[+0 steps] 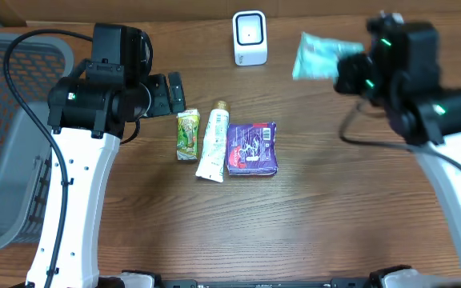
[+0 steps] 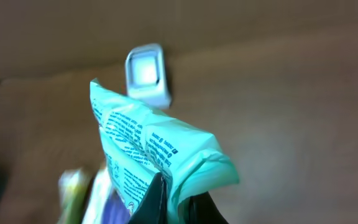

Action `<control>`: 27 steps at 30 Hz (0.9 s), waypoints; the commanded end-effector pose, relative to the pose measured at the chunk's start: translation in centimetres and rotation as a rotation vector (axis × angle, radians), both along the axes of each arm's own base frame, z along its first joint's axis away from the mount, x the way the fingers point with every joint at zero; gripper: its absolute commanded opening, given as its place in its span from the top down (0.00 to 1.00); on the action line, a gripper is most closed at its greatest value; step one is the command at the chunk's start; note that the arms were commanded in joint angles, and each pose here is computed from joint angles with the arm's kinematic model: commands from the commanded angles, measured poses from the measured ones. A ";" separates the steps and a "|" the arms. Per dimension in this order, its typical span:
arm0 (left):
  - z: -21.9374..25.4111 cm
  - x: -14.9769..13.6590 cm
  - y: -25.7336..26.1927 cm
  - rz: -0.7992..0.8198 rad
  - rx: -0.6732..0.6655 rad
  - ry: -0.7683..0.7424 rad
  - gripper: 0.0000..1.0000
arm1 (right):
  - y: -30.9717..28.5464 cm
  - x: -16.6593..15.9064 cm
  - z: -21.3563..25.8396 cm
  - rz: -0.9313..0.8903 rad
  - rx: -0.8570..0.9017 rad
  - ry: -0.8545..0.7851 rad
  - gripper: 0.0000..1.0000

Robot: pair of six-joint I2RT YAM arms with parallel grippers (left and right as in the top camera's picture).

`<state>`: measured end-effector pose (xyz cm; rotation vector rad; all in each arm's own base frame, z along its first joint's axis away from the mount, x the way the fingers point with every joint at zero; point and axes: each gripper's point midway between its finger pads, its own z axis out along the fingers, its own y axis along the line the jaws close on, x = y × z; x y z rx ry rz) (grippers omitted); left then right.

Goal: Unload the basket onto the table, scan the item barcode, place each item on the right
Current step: 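Hold the mint-green pack in front of the white scanner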

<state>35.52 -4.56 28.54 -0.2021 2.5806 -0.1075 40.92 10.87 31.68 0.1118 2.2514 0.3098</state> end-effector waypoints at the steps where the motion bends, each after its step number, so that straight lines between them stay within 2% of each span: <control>1: 0.5 0.3 0.3 0.017 0.005 -0.015 0.00 | -2.0 3.9 1.3 -0.222 -0.272 -0.125 0.96; 7: 0.5 0.3 0.3 0.016 0.005 -0.015 0.00 | 1.3 10.6 0.8 -0.238 -0.654 -0.327 0.96; 11: 0.5 0.3 0.3 0.016 0.005 -0.015 0.00 | 3.4 14.2 -0.1 -0.186 -0.768 -0.431 0.97; 14: 0.5 0.3 0.3 0.017 0.005 -0.015 0.00 | 5.5 16.4 -1.7 -0.067 -0.865 -0.484 0.96; 19: 0.5 0.3 0.3 0.017 0.005 -0.015 0.00 | 8.2 18.6 -5.5 0.116 -1.019 -0.516 0.96; 27: 0.5 0.3 0.3 0.016 0.005 -0.015 0.00 | 11.4 20.2 -9.0 0.261 -1.269 -0.592 0.96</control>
